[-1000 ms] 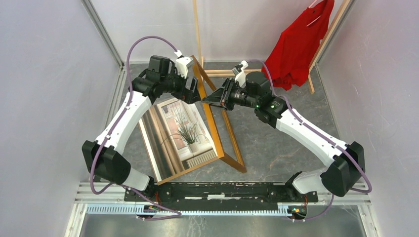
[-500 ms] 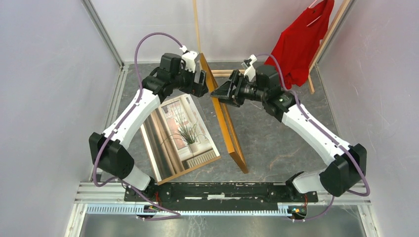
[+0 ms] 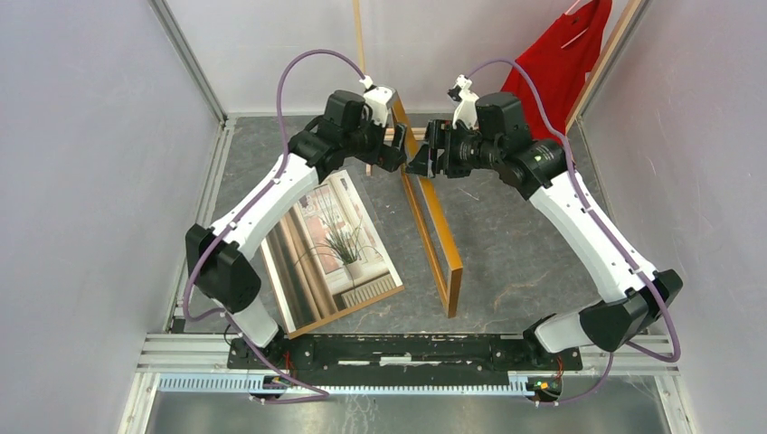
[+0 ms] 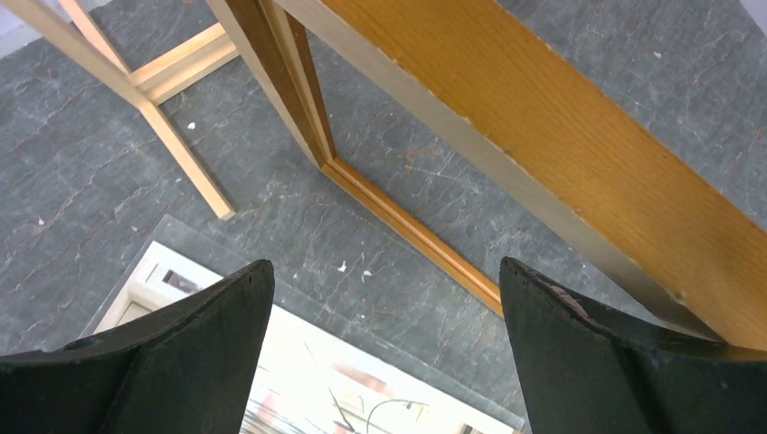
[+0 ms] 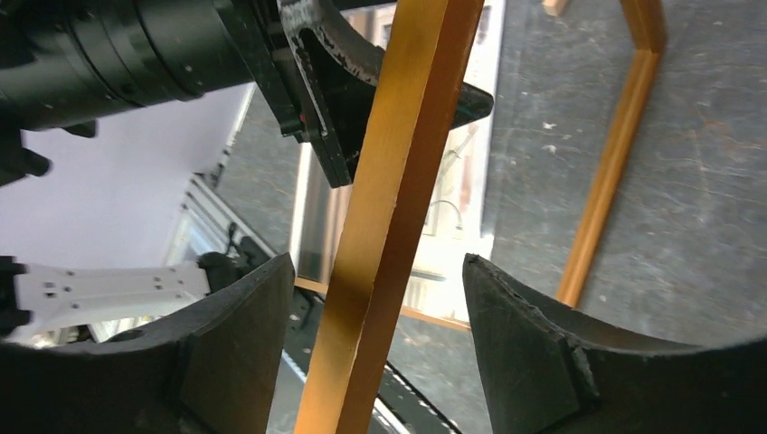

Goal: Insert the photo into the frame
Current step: Turn over the photo frame at the center of the board.

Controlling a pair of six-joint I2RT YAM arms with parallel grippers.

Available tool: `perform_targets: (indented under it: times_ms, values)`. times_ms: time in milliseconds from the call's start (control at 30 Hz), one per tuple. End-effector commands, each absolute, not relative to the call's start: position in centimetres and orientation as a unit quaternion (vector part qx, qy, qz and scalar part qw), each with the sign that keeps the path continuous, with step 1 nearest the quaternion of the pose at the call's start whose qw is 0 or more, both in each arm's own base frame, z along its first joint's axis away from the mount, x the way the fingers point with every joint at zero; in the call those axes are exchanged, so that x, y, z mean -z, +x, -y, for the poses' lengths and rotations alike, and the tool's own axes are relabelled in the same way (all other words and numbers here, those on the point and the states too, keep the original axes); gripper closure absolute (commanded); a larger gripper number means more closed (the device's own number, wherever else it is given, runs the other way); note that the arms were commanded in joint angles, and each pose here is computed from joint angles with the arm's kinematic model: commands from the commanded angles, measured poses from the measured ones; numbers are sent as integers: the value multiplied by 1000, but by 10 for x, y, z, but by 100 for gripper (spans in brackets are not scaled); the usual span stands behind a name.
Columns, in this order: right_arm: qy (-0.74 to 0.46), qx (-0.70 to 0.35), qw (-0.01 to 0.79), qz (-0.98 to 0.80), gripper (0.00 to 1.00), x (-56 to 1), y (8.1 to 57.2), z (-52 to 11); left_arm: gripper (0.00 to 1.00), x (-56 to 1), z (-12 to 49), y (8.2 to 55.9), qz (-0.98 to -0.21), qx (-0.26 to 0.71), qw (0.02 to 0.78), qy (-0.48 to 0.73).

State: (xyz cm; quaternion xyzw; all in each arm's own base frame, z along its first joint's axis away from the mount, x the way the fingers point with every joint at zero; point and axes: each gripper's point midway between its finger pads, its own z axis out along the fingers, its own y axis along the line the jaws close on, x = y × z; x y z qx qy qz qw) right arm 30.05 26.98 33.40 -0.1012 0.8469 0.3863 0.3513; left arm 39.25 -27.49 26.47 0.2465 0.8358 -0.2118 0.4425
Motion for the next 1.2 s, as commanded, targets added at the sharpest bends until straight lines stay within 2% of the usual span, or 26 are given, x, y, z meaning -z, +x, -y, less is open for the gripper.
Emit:
perform_targets:
  times_ms: [0,300,500,767,1167]
  values:
    - [-135,-323,360,-864,30,-327,301,-251,0,-280,292,407,-827,206,464,242]
    - [-98,-181,401,-893,63,-331,320,-191,0,-277,294,417,-833,185,461,244]
    - [-50,-116,376,-918,79,-287,326,-139,0,-271,277,407,-840,148,438,283]
    - [-12,-59,355,-933,83,-227,319,-98,0,-229,252,391,-855,111,389,324]
    - [-12,-47,301,-952,87,-146,300,-93,0,-175,203,395,-875,31,350,333]
